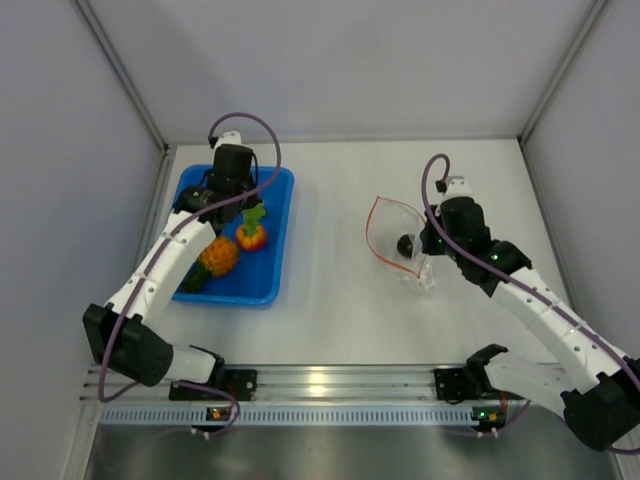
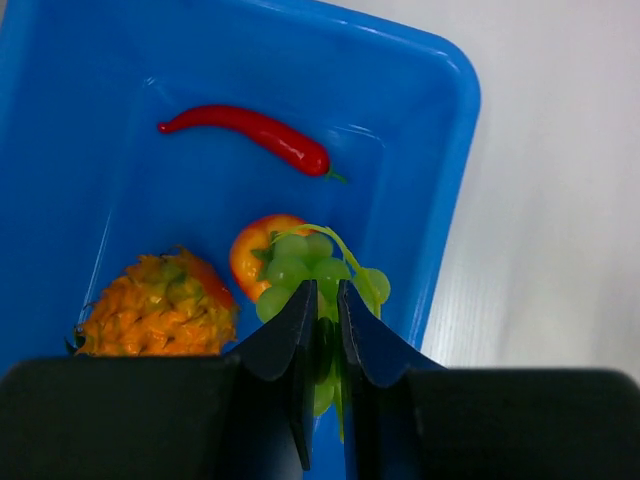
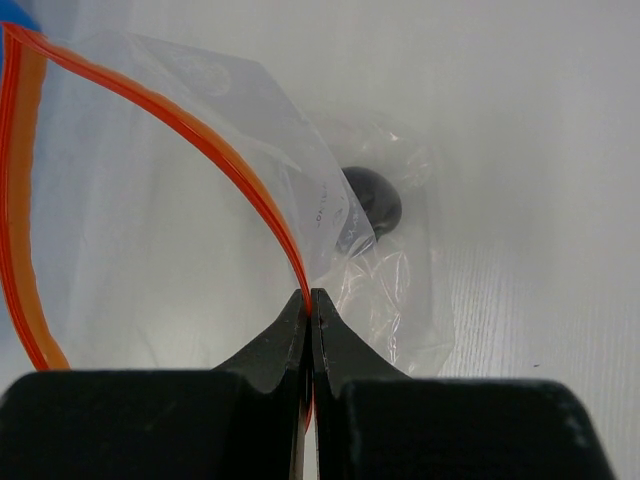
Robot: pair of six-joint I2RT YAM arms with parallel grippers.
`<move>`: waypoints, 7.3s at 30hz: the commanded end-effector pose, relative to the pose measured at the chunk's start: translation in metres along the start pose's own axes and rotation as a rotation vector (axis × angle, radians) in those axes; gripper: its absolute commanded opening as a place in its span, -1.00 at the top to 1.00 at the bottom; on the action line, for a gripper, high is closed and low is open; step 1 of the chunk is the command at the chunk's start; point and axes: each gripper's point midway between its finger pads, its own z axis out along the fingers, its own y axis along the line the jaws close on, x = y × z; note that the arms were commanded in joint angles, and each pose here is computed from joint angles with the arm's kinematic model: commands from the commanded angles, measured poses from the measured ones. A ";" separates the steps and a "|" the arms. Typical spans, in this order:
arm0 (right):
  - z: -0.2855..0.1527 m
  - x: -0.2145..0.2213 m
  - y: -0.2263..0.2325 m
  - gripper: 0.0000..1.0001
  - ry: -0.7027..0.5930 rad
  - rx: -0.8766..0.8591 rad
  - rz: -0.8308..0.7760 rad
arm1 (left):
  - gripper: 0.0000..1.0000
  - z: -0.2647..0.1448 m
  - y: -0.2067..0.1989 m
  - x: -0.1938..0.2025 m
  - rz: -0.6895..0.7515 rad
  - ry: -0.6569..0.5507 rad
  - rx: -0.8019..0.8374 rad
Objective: Open the zip-top bag and remove the fake food
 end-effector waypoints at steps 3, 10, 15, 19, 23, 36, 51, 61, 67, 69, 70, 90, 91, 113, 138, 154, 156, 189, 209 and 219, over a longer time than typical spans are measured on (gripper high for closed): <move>-0.004 -0.005 -0.002 1.00 -0.016 -0.006 0.002 | 0.60 0.029 0.015 0.010 -0.015 0.060 -0.048; -0.005 -0.004 -0.002 1.00 -0.013 -0.011 0.001 | -0.26 0.048 0.022 0.016 -0.040 0.103 -0.050; -0.007 -0.005 0.000 1.00 -0.018 -0.023 0.005 | -0.53 0.041 0.019 0.007 -0.065 0.075 -0.025; -0.009 -0.007 0.004 1.00 -0.021 -0.046 0.014 | -0.55 0.031 0.002 0.003 -0.063 0.079 0.081; -0.009 -0.007 0.012 1.00 -0.023 -0.084 0.039 | -0.52 0.019 -0.022 0.005 -0.069 0.095 0.232; -0.008 -0.011 0.041 1.00 -0.043 -0.219 0.206 | -0.47 -0.046 -0.106 0.012 -0.063 0.124 0.663; -0.021 -0.030 0.047 1.00 -0.114 -0.258 0.308 | -0.30 -0.106 -0.225 0.050 0.052 0.124 0.856; -0.033 -0.041 0.044 1.00 -0.169 -0.259 0.336 | -0.22 -0.091 -0.238 0.088 0.068 0.156 0.787; -0.034 -0.039 0.044 1.00 -0.165 -0.261 0.320 | -0.25 -0.074 -0.222 0.105 0.079 0.165 0.703; -0.034 -0.039 0.044 1.00 -0.164 -0.263 0.319 | -0.26 -0.070 -0.220 0.107 0.084 0.162 0.687; -0.035 -0.039 0.046 1.00 -0.168 -0.275 0.320 | -0.26 -0.067 -0.220 0.109 0.086 0.169 0.681; -0.048 -0.032 -0.025 1.00 -0.166 0.076 0.087 | 1.00 -0.027 -0.185 0.135 0.136 0.171 0.477; -0.052 -0.035 -0.033 1.00 -0.171 0.115 0.078 | 1.00 -0.025 -0.180 0.135 0.131 0.171 0.464; -0.052 -0.040 0.046 0.63 -0.044 -0.277 0.013 | 1.00 -0.065 -0.207 0.124 0.060 0.177 0.597; -0.065 -0.071 0.094 0.54 0.011 -0.409 -0.015 | 1.00 -0.092 -0.254 0.111 -0.134 0.219 0.652; 0.008 -0.044 0.106 0.76 0.031 -0.195 0.090 | 1.00 -0.103 -0.261 0.112 -0.238 0.236 0.650; 0.013 -0.040 0.104 0.77 0.013 -0.158 0.120 | 1.00 -0.105 -0.261 0.112 -0.266 0.229 0.662; 0.110 0.053 0.094 0.65 0.051 -0.007 0.076 | 1.00 -0.111 -0.237 0.115 -0.369 0.200 0.683; 0.110 0.095 0.116 0.39 0.219 -0.163 0.021 | 1.00 -0.083 -0.211 0.152 -0.269 0.210 0.589; 0.098 0.117 0.100 0.05 0.291 -0.102 -0.045 | 1.00 -0.069 -0.191 0.162 -0.236 0.192 0.508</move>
